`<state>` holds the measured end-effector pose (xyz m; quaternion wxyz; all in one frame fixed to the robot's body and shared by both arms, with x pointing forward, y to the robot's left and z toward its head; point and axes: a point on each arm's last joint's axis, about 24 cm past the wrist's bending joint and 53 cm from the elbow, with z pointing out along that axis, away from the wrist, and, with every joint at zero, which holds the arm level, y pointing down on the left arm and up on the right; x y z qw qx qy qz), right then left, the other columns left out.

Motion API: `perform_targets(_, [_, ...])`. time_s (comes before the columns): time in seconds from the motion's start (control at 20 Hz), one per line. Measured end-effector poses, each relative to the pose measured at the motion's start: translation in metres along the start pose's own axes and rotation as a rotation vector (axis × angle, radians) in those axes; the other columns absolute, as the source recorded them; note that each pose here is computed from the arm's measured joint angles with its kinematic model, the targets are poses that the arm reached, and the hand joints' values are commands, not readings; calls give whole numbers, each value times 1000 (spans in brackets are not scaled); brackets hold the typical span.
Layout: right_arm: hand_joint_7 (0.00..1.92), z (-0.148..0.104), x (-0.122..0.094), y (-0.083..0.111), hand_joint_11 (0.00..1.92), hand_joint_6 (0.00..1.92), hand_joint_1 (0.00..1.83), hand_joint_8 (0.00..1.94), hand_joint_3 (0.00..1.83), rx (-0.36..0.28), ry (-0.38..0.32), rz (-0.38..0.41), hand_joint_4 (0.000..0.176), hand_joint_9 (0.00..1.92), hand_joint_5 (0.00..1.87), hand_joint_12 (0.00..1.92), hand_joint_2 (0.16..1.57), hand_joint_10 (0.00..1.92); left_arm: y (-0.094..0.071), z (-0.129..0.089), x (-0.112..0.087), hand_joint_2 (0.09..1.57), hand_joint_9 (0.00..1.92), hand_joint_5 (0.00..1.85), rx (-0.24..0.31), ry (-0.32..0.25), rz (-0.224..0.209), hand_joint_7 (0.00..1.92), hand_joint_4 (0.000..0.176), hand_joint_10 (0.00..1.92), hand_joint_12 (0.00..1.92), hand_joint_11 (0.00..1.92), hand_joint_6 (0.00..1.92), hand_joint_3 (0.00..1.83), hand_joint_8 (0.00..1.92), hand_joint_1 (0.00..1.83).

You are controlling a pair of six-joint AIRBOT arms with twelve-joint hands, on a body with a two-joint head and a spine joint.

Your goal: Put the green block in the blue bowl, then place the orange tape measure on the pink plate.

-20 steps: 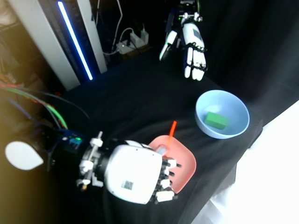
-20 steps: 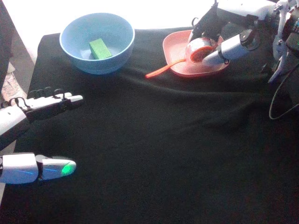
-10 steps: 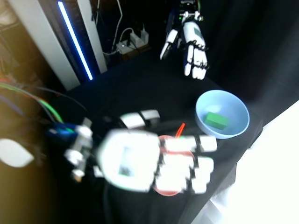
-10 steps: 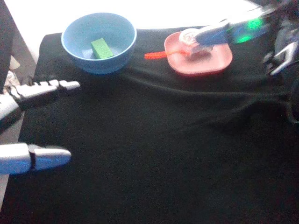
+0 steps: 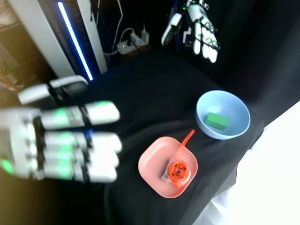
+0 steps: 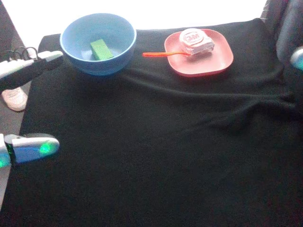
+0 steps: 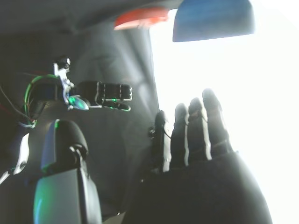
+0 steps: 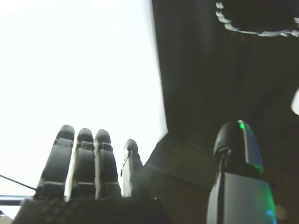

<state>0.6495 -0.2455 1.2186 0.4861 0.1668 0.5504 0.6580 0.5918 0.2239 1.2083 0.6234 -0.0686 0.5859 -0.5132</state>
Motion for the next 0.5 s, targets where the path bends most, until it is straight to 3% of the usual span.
perform_targets(0.05, [84,-11,-5,1,0,0,491,0,11,4,-31,-3,160,34,0,0,896,12,0,-1,-2,1014,183,85,-4,-9,1,101,82,1,867,0,0,5,0,357])
perform_targets(0.15, [7,-37,-19,6,0,2,606,0,0,-18,-134,17,175,0,7,0,870,0,-6,-3,-6,1028,158,36,12,-35,-5,50,83,0,831,0,0,3,0,255])
perform_targets(0.2, [2,-43,-18,8,0,15,731,0,0,-28,-154,33,176,0,41,0,882,0,-11,-4,-6,1052,112,6,28,-46,-12,9,50,4,619,0,0,5,0,222])
perform_targets(0.25, [12,-44,-14,12,0,17,738,4,0,-51,-159,46,176,0,54,0,884,0,-17,-4,-5,1090,80,0,49,-49,-6,1,35,5,480,0,0,11,0,205])
perform_targets(0.3, [23,-45,-10,16,0,7,711,7,9,-83,-160,56,169,0,36,0,907,0,-26,-5,-5,1128,103,26,84,-59,-10,37,28,4,365,55,3,7,4,182])
perform_targets(0.35, [43,-46,-5,13,0,10,584,11,19,-90,-164,69,160,0,53,0,941,0,-29,-5,-7,1219,112,14,99,-73,-7,56,22,1,220,86,0,0,1,36])
perform_targets(0.4, [52,-46,0,8,0,6,505,12,21,-83,-160,80,163,2,47,0,954,1,-29,-4,-8,1215,135,10,97,-89,-7,88,23,1,122,133,0,0,2,6])
perform_targets(0.45, [54,-46,8,3,0,8,526,10,12,-74,-142,93,145,9,56,0,943,3,-28,-1,-10,1184,131,6,94,-110,-17,90,30,0,87,119,0,0,0,13])
perform_targets(0.5, [57,-44,18,0,0,3,431,9,18,-64,-105,99,113,1,47,0,962,0,-28,2,-11,1158,174,9,104,-120,-21,103,40,3,71,142,0,0,0,15])
